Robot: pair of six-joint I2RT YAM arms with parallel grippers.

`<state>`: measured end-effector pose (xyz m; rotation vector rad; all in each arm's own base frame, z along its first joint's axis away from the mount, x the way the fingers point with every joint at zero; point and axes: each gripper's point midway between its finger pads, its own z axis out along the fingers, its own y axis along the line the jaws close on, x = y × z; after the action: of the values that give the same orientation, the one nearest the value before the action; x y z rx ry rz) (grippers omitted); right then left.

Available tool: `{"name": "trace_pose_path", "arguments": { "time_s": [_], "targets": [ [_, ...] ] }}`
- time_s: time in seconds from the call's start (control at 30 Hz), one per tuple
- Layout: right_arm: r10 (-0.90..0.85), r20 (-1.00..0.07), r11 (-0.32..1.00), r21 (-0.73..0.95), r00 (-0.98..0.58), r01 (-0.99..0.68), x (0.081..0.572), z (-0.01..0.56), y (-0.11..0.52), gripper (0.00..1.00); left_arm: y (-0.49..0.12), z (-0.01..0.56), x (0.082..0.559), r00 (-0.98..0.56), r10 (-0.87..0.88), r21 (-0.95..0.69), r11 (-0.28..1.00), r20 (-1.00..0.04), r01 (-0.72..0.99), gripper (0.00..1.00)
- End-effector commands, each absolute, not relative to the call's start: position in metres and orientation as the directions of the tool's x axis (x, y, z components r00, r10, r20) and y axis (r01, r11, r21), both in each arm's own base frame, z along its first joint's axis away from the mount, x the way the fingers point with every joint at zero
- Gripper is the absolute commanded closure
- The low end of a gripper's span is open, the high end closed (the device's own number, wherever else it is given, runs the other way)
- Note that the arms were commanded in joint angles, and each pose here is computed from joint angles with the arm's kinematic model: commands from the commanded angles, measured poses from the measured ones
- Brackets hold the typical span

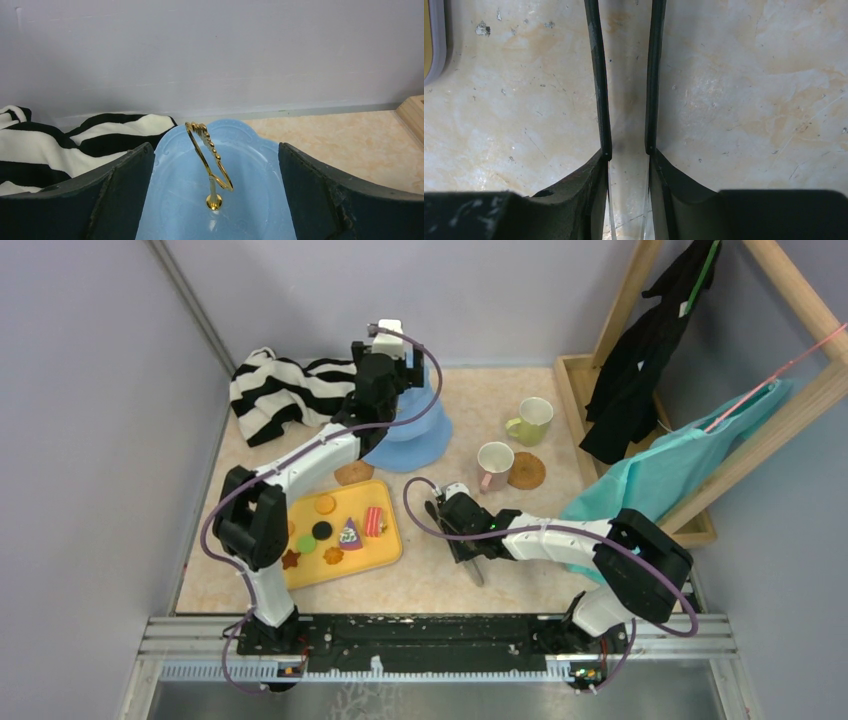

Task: Serve the afternoon tea
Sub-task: Place the clamp on the tray.

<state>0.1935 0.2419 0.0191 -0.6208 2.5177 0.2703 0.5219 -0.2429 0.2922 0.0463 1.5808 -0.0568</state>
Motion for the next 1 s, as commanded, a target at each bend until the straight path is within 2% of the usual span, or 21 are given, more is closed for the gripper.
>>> {"name": "trace_pose_path", "arguments": {
  "time_s": [0.0,0.13,0.33,0.67,0.97],
  "targets": [
    [-0.381,-0.542,0.868,0.069,-0.749,-0.491,0.19,0.02,0.244,0.68,-0.236,0.323,0.506,0.031,-0.053,-0.051,0.997,-0.998,0.053,0.01],
    [-0.387,-0.553,0.862,0.067,-0.737,-0.503,0.188,0.027,0.247,0.68,-0.229,0.34,0.489,0.048,-0.087,-0.085,0.996,-0.995,0.039,0.01],
    [-0.415,-0.568,0.848,0.043,-0.711,-0.529,0.183,0.041,0.254,0.69,-0.2,0.345,0.439,0.059,-0.189,-0.19,0.982,-0.98,-0.005,0.01],
    [-0.405,-0.605,0.836,0.058,-0.685,-0.545,0.179,0.075,0.26,0.7,-0.158,0.297,0.363,-0.019,-0.307,-0.306,0.95,-0.951,-0.055,0.01],
    [-0.436,-0.631,0.796,0.062,-0.642,-0.602,0.162,0.108,0.291,0.7,-0.123,0.271,0.32,-0.042,-0.391,-0.385,0.916,-0.919,-0.111,0.01]
  ]
}}
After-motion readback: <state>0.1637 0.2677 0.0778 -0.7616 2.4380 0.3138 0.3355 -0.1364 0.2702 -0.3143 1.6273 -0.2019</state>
